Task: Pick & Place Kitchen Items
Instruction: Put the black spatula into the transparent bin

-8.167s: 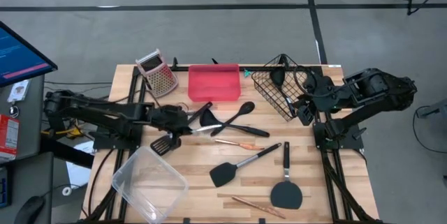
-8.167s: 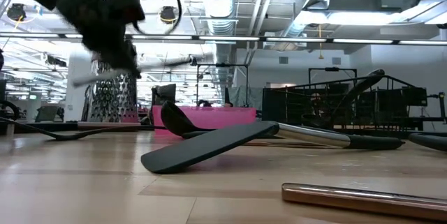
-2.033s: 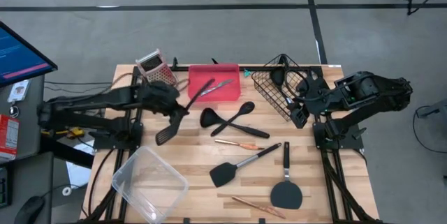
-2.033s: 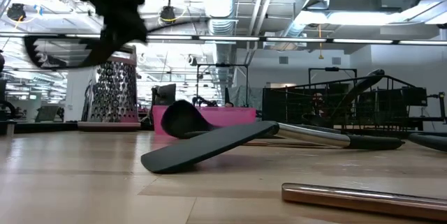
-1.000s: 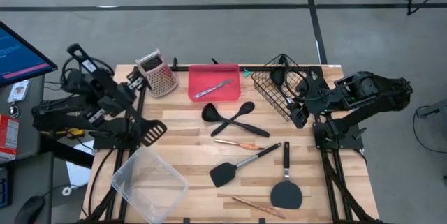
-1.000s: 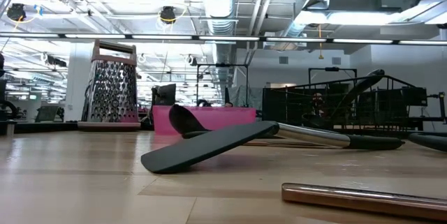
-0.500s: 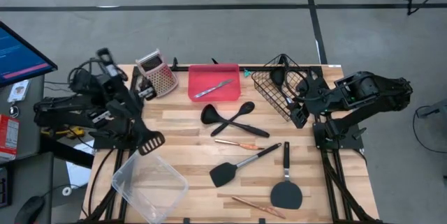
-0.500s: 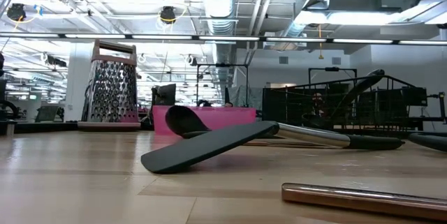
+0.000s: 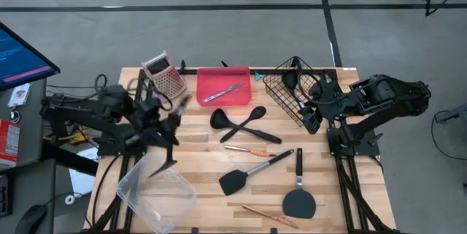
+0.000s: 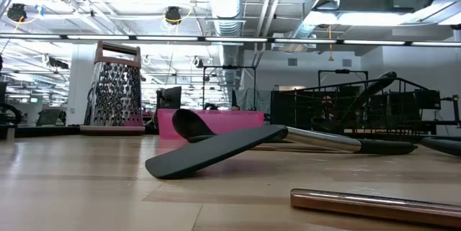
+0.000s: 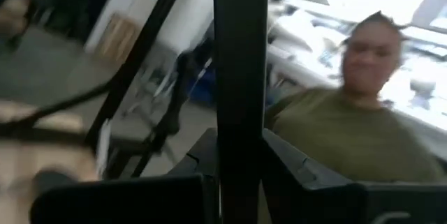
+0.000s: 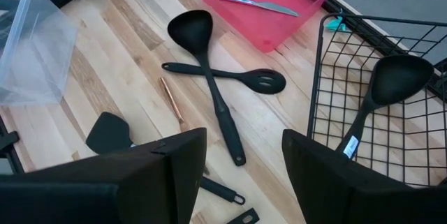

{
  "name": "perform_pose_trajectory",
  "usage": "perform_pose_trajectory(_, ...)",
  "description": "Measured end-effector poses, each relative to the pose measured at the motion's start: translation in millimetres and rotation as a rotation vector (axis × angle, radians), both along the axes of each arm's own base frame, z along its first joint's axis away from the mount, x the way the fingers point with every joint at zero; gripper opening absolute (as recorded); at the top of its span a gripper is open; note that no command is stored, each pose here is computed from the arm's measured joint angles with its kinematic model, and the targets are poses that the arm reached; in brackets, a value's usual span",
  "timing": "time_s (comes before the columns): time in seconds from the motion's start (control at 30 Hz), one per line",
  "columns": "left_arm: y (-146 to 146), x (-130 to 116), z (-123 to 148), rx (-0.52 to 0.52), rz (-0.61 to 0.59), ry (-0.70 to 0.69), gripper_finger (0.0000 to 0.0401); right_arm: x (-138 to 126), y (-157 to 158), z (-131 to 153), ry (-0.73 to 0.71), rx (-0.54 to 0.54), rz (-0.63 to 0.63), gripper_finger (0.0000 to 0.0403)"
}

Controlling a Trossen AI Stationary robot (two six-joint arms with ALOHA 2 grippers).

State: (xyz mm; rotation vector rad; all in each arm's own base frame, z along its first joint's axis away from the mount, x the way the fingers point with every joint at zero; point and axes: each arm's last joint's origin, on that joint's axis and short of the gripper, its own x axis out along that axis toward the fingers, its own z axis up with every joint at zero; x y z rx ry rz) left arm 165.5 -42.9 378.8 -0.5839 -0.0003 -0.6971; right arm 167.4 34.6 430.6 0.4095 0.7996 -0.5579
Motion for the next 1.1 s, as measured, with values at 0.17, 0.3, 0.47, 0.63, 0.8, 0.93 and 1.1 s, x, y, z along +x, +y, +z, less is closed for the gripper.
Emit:
perform_pose_trajectory(0.17,-13,1,-18,0.078,0.056,0.15,0.0048,0,0,0,-0.001,0.0,0.0,0.0188)
perform_pose_trajectory(0.3,-23,-3,-26,0.124,0.079,0.225,0.0048,0,0,0,-0.003,0.0,0.0,0.0188)
perform_pose_trajectory(0.47,-35,-8,-44,0.217,0.13,0.383,0.0047,1,0,0,-0.006,0.0,-0.004,0.0188)
perform_pose_trajectory(0.63,-45,-13,-54,0.294,0.187,0.443,0.0047,1,0,1,-0.017,0.002,-0.005,0.0188)
perform_pose_trajectory(0.8,-54,-19,-53,0.359,0.257,0.396,0.0047,1,-1,1,-0.022,-0.01,-0.013,0.0188)
perform_pose_trajectory(0.93,-63,-27,-53,0.385,0.295,0.37,0.0047,2,-2,1,-0.026,-0.015,-0.028,0.0188)
perform_pose_trajectory(1.1,-75,-39,-65,0.396,0.306,0.381,0.0048,2,-6,1,-0.026,-0.013,-0.051,0.0188)
